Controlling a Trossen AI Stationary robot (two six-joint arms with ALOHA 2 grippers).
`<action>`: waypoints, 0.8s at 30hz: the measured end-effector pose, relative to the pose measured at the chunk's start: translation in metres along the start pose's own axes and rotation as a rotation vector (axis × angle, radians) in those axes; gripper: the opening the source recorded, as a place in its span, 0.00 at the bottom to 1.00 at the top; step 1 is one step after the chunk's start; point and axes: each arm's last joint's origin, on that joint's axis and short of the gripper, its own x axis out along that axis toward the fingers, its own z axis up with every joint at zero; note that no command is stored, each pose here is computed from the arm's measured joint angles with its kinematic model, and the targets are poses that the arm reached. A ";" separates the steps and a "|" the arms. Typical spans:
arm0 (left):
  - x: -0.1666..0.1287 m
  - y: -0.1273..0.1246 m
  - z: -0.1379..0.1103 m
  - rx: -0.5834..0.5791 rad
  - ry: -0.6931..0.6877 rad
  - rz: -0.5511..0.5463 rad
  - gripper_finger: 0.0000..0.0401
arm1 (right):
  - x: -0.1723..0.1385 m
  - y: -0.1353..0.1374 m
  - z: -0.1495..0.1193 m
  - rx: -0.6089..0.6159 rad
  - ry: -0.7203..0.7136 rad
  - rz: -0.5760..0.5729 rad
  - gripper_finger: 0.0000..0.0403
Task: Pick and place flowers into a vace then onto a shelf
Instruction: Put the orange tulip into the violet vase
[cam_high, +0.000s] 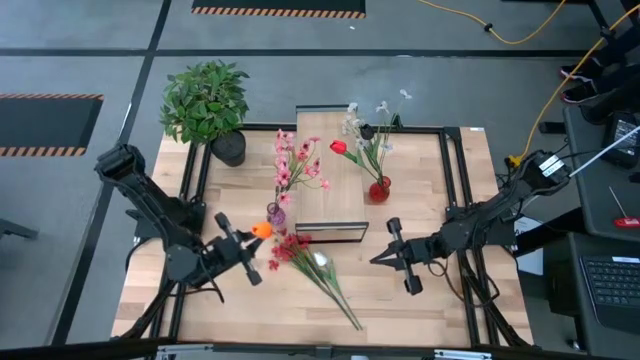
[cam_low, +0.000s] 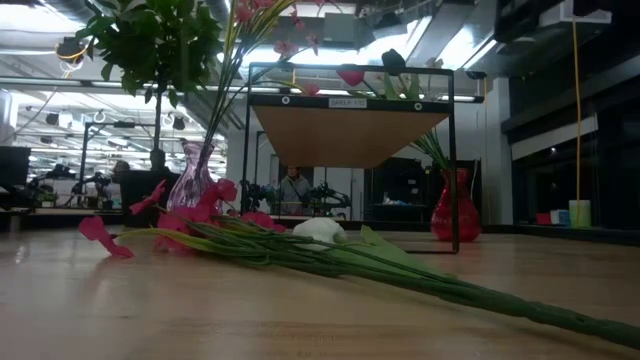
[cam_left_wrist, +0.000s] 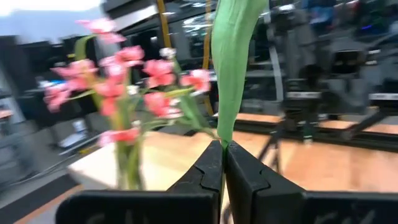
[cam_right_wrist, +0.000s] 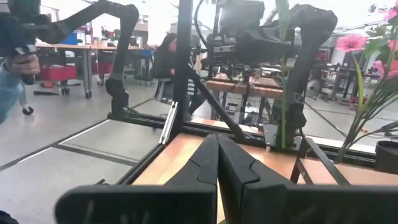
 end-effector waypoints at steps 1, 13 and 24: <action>0.000 0.001 0.000 0.008 0.007 0.027 0.01 | -0.001 0.000 -0.001 0.000 0.000 0.000 0.01; 0.020 0.007 -0.001 0.064 0.031 0.147 0.01 | -0.001 -0.003 -0.003 -0.032 0.012 -0.010 0.00; 0.035 0.032 -0.006 0.024 0.039 0.193 0.01 | -0.001 -0.003 -0.003 -0.031 0.014 -0.010 0.01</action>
